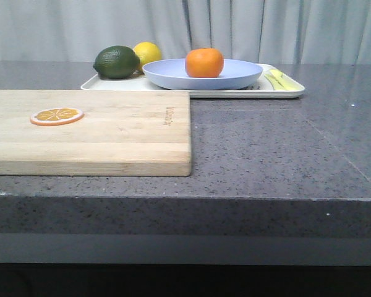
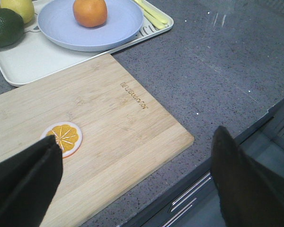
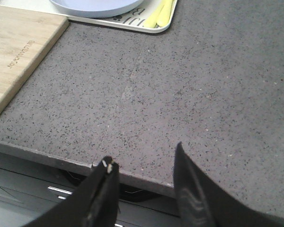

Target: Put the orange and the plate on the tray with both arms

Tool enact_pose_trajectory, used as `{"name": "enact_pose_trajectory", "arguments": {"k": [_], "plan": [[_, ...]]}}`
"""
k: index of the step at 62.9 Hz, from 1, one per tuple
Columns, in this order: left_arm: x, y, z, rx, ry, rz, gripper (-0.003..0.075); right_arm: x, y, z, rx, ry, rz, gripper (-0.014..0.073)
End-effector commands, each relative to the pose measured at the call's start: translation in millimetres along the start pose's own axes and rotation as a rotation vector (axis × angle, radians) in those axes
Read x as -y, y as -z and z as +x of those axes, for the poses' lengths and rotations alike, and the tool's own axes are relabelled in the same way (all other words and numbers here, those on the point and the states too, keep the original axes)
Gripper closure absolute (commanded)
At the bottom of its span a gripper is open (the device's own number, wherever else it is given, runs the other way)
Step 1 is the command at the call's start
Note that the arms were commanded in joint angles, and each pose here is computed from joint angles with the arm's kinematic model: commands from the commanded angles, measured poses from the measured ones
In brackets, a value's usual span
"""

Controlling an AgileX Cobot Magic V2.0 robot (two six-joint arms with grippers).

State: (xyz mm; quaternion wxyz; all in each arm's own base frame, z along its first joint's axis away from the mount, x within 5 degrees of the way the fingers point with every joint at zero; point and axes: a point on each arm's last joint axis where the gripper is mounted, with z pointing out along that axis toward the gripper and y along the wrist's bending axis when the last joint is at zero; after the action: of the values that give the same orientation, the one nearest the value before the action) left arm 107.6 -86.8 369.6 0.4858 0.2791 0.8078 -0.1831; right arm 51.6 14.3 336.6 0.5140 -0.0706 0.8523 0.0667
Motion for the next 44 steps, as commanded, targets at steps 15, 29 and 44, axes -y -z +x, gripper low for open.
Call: {"name": "enact_pose_trajectory", "arguments": {"k": [15,29,44], "plan": [[0.5,5.8,-13.2,0.094,0.014,0.004,0.0179,1.0,3.5,-10.9,0.096,-0.01,0.015,0.0427],[0.5,5.8,-13.2,0.094,0.014,0.004,0.0479,1.0,3.5,-10.9,0.095,-0.01,0.014,0.0685],[0.5,5.8,-13.2,0.094,0.014,0.004,0.0739,1.1,3.5,-10.8,0.095,-0.01,0.015,0.0713]]}}
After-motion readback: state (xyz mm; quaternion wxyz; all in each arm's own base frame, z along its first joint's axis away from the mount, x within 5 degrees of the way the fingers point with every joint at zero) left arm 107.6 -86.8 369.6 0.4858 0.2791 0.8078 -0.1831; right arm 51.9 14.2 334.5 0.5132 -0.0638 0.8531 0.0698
